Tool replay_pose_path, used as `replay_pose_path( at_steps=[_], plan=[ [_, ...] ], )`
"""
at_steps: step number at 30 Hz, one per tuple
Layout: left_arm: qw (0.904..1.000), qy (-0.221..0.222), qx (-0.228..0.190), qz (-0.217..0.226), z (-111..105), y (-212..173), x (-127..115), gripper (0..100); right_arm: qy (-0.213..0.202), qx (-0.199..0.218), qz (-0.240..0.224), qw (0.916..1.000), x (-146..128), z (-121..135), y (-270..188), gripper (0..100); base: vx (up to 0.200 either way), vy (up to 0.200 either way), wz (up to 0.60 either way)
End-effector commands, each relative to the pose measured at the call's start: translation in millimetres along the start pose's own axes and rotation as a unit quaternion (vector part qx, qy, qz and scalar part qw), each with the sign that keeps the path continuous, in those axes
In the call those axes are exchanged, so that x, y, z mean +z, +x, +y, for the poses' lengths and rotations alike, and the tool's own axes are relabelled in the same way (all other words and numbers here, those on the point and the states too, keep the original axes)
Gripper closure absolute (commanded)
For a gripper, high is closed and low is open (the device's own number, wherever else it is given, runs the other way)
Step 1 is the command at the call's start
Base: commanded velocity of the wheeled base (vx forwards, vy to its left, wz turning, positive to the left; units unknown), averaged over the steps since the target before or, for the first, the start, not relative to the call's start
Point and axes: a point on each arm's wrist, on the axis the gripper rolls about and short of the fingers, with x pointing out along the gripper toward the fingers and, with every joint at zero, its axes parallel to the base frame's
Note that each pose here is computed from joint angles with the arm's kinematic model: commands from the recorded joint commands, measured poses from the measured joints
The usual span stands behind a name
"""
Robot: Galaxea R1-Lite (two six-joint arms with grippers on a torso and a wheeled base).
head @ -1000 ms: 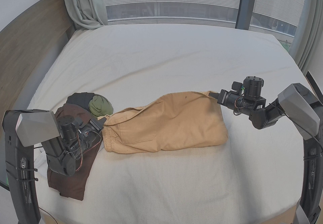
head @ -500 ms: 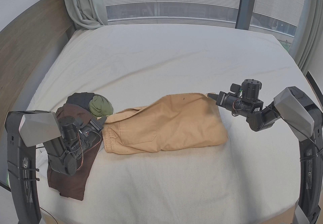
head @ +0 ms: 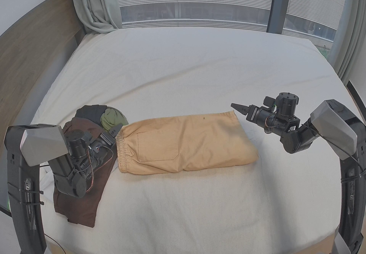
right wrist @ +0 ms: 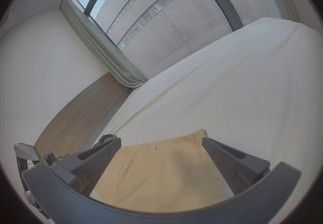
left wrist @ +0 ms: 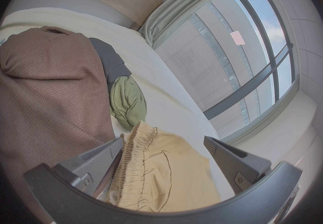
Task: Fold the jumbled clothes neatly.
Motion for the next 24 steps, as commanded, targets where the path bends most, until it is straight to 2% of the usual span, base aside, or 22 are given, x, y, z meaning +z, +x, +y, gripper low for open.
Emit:
replay_pose_path(
  at_steps=[1, 7, 11, 19, 24],
  plan=[
    [0.9999, 0.001, -0.014, -0.003, -14.7, -9.7, 8.7, 0, 0.019, 0.009, -0.007, 0.9998, 13.9, 20.6, -29.3, 0, 0.0, 0.0, 0.0],
    [0.9993, 0.006, -0.032, 0.02, -30.6, -29.5, 12.2, 0, 0.054, -0.01, 0.018, 0.9984, 9.5, 22.8, -67.2, 0, 0.0, 0.0, 0.0],
    [0.9981, 0.023, -0.044, 0.037, -35.5, -40.5, 14.0, 0, 0.059, 0.013, 0.037, 0.9975, -2.2, 24.5, -90.3, 0, 0.0, 0.0, 0.0],
    [0.9958, 0.066, -0.036, 0.052, -30.8, -47.2, 8.9, 0, 0.056, 0.03, 0.036, 0.9974, -24.9, 27.5, -106.4, 0, 0.0, 0.0, 0.0],
    [0.9909, 0.116, -0.028, 0.062, -24.6, -49.1, 3.5, 0, 0.063, 0.022, 0.048, 0.9966, -30.8, 25.9, -109.1, 0, 0.0, 0.0, 0.0]
  ],
)
